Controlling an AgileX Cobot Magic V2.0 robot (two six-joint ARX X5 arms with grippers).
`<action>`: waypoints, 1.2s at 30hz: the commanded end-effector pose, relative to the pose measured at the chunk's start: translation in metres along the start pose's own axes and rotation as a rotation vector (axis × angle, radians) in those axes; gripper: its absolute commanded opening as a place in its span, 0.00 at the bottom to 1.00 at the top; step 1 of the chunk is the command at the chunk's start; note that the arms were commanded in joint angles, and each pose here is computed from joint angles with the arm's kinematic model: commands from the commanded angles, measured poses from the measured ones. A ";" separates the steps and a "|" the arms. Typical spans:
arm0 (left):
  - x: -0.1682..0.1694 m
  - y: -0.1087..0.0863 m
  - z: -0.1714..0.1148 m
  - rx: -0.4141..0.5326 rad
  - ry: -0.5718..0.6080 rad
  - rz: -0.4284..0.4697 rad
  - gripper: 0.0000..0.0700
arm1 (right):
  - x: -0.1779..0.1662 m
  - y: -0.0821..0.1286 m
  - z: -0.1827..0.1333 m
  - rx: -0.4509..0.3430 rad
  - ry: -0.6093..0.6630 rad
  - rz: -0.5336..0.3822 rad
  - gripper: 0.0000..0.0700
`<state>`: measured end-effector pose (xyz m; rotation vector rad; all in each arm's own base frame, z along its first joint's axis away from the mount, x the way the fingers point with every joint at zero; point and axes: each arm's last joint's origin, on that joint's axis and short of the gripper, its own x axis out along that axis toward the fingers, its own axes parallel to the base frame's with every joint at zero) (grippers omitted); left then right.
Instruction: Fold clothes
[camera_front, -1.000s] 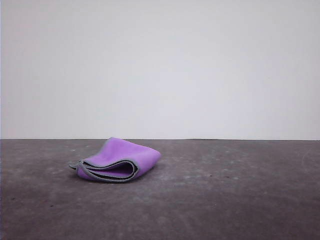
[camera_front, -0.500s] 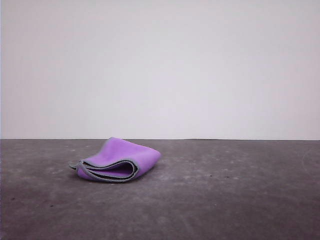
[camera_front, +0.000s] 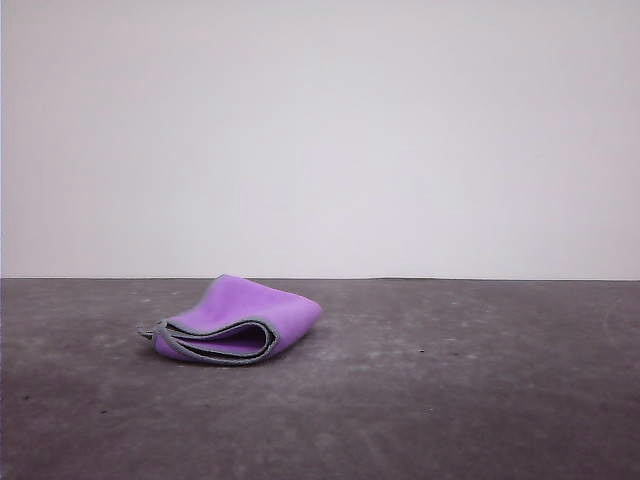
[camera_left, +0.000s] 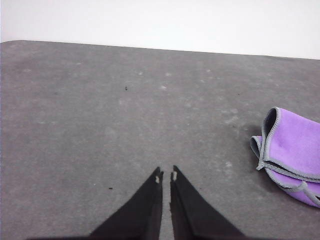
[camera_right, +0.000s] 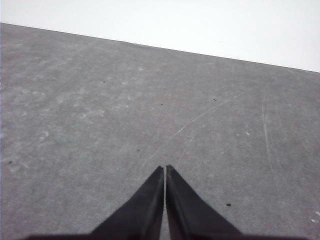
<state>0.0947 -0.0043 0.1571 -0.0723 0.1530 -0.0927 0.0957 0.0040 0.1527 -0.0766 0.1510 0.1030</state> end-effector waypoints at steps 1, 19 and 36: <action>0.002 0.001 -0.007 -0.003 0.027 0.005 0.02 | 0.000 0.000 0.000 0.002 -0.010 0.000 0.00; 0.002 0.001 -0.007 -0.003 0.027 0.005 0.02 | 0.000 0.000 0.000 0.002 -0.010 0.000 0.00; 0.002 0.001 -0.007 -0.003 0.027 0.005 0.02 | 0.000 0.000 0.000 0.002 -0.010 0.000 0.00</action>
